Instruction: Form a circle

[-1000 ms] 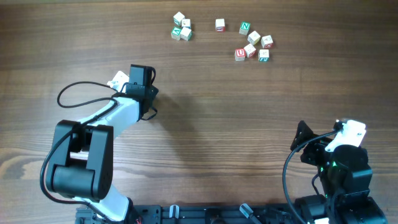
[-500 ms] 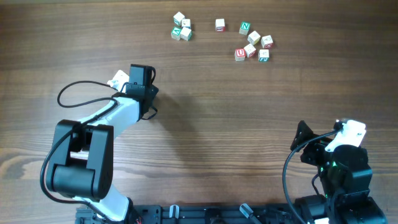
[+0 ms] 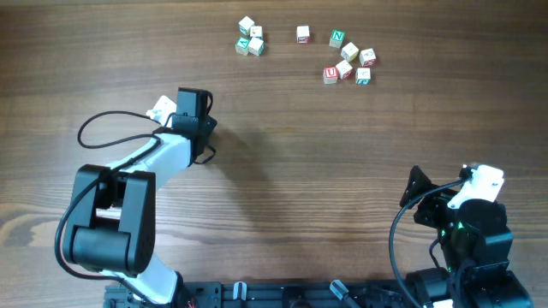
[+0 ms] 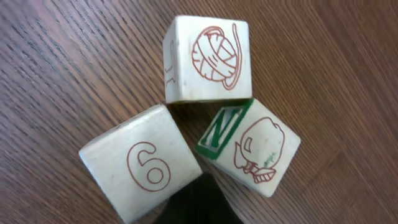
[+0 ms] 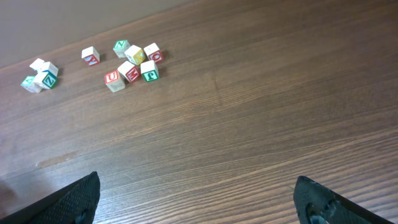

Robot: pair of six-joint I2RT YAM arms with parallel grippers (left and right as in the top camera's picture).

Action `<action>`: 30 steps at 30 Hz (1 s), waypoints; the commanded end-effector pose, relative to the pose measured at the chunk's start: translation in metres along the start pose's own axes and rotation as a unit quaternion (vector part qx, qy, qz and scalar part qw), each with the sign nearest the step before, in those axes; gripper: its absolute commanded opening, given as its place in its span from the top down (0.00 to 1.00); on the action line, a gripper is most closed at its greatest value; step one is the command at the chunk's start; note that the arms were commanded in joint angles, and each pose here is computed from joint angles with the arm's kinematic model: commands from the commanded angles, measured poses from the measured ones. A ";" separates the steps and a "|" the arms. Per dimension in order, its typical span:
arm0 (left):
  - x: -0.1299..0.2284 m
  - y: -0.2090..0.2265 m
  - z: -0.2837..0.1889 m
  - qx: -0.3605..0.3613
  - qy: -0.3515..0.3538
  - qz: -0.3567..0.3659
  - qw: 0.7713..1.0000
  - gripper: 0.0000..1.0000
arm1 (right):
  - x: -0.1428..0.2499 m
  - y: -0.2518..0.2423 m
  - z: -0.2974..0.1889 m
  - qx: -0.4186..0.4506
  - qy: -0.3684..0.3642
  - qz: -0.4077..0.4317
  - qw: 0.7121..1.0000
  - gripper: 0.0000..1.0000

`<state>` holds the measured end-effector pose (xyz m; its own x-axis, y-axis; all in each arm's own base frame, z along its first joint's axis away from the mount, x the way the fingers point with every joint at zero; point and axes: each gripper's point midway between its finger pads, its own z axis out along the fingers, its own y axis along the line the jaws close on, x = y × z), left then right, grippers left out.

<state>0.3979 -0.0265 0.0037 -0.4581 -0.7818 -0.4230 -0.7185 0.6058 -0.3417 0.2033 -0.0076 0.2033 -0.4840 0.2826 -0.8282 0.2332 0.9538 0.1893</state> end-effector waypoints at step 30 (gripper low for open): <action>0.039 -0.012 -0.067 0.017 0.051 0.064 0.997 0.96 | 0.002 0.001 0.001 -0.002 0.004 -0.006 1.000 0.00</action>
<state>0.3598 -0.0778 0.0244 -0.6147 -0.7330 -0.2913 -0.6489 0.6799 -0.3416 0.2034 -0.0076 0.2034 -0.4834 0.2827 -0.8285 0.2330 0.9538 0.1896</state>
